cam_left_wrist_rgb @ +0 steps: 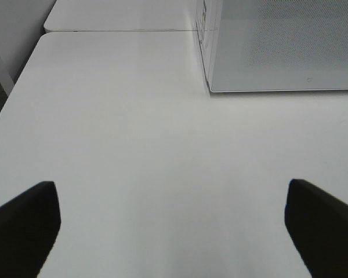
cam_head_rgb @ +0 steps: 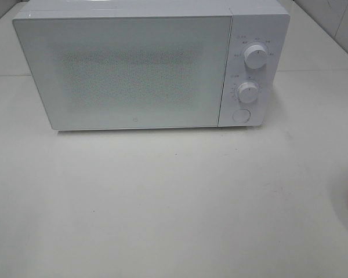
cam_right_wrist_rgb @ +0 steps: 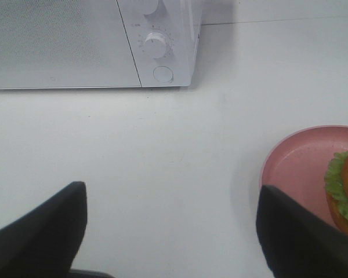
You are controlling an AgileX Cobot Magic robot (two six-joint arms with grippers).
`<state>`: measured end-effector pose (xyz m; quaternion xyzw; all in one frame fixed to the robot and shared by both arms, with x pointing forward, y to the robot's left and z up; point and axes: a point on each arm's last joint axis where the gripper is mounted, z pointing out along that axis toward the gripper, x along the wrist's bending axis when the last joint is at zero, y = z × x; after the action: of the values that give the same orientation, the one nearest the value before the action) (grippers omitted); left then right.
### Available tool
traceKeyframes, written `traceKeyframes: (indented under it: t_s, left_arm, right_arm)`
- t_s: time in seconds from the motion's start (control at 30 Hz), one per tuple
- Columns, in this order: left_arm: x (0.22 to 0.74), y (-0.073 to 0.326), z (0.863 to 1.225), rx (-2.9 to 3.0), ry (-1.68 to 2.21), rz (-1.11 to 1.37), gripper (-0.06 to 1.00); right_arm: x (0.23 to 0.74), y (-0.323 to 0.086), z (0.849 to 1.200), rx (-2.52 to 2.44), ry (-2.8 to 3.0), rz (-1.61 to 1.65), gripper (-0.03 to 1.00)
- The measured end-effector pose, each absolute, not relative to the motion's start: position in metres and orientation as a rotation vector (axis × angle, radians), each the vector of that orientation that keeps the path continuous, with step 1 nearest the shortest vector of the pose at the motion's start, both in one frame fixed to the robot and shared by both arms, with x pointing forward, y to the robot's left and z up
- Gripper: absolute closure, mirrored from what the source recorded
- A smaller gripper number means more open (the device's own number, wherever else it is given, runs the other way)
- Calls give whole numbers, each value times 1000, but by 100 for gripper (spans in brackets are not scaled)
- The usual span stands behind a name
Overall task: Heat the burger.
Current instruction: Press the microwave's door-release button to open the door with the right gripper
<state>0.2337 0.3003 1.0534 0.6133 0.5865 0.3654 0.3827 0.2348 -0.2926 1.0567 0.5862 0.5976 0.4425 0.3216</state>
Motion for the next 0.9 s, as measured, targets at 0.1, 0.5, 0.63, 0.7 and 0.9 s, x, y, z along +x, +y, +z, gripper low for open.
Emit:
traceKeyframes:
  t_s: [0.1,0.5,0.63,0.7,0.9]
  left_arm:
    - [234,300,1053,1564,1496,932,-3]
    - [234,300,1053,1564,1496,932,-3]
    - [234,300,1053,1564,1496,932,-3]
    - [234,300,1053,1564,1496,932,-3]
    - [234,300,1053,1564,1496,932,-3]
  right_arm:
    - [235,-293,1057,1540,1569,1162,21]
    - [235,-293,1057,1540,1569,1162,21]
    - [235,-293,1057,1540,1569,1162,21]
    - [235,-293,1057,1540,1569,1162,21]
    - [235,-293,1057,1540,1569,1162,21]
